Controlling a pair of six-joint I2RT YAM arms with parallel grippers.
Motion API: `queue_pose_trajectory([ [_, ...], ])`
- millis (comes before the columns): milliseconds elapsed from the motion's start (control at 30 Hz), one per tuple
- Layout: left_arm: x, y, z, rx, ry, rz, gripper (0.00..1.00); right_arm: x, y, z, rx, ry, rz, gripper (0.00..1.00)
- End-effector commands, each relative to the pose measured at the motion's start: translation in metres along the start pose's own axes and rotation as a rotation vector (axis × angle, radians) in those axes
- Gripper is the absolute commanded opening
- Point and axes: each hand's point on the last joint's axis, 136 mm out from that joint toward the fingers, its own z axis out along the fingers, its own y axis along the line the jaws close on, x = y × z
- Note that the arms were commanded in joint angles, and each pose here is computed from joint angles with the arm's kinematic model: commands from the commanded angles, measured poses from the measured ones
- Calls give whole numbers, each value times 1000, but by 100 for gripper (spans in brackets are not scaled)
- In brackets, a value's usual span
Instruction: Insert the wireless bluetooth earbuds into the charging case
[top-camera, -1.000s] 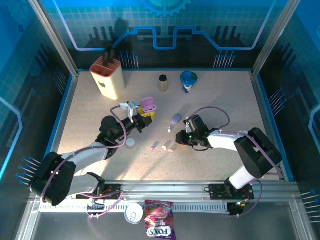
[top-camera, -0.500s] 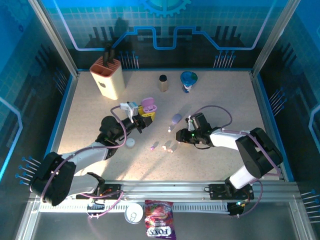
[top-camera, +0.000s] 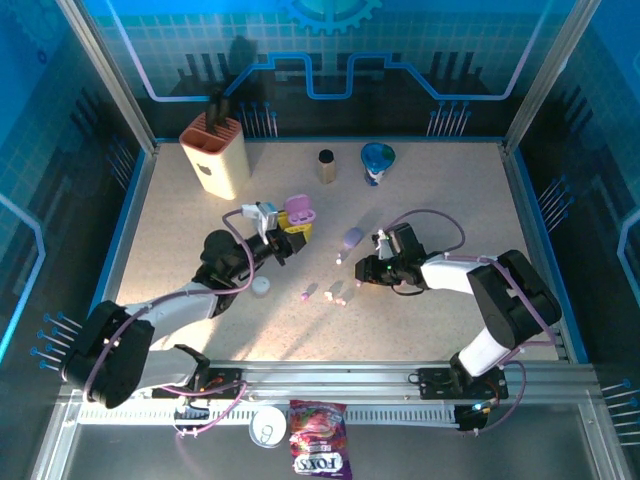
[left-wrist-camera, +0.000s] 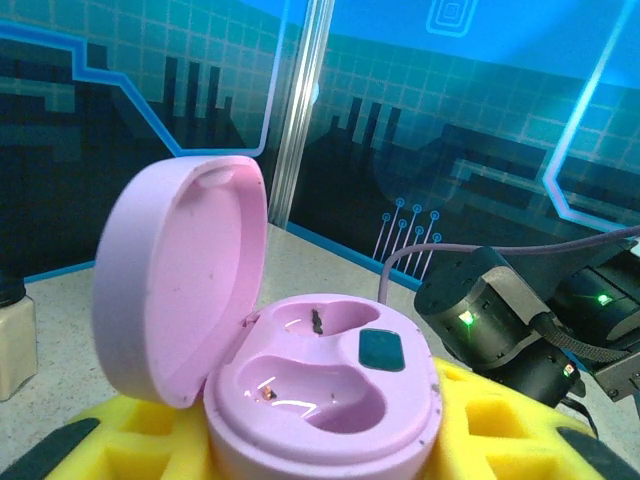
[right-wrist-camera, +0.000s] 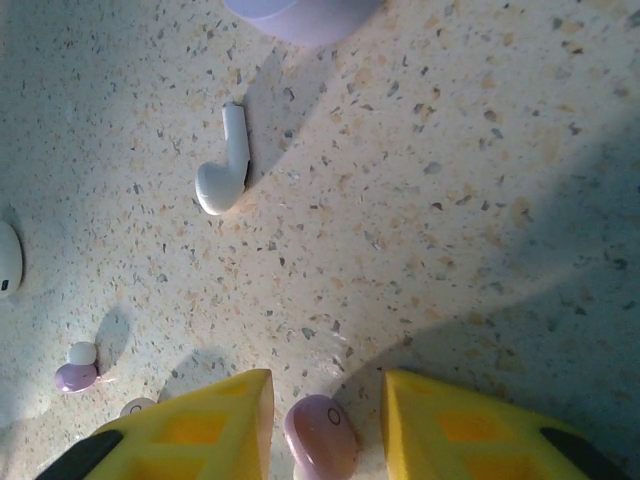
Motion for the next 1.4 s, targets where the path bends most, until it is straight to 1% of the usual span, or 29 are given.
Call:
queue_pose_trajectory([
  [0, -19, -6, 7, 45, -50, 4, 28, 25, 5, 7, -60, 82, -10, 33],
  [167, -19, -8, 7, 58, -51, -16, 27, 28, 9, 7, -80, 89, -10, 33],
  [333, -19, -5, 3, 34, -57, -14, 28, 30, 13, 5, -87, 90, -19, 33],
  [567, -18, -6, 0, 27, -50, -10, 28, 34, 13, 2, -72, 97, -32, 31],
  [833, -17, -7, 1, 37, -47, -21, 28, 35, 9, 7, -55, 103, -19, 24],
  [1033, -15, -6, 0, 30, -43, -18, 28, 35, 1, 8, 13, 113, -8, 18],
  [1133, -13, -5, 0, 25, -36, -16, 28, 32, -3, 3, 82, 105, -13, 18],
  [1367, -10, -3, 1, 22, -27, -14, 28, 20, 4, -17, 231, 60, -96, 17],
])
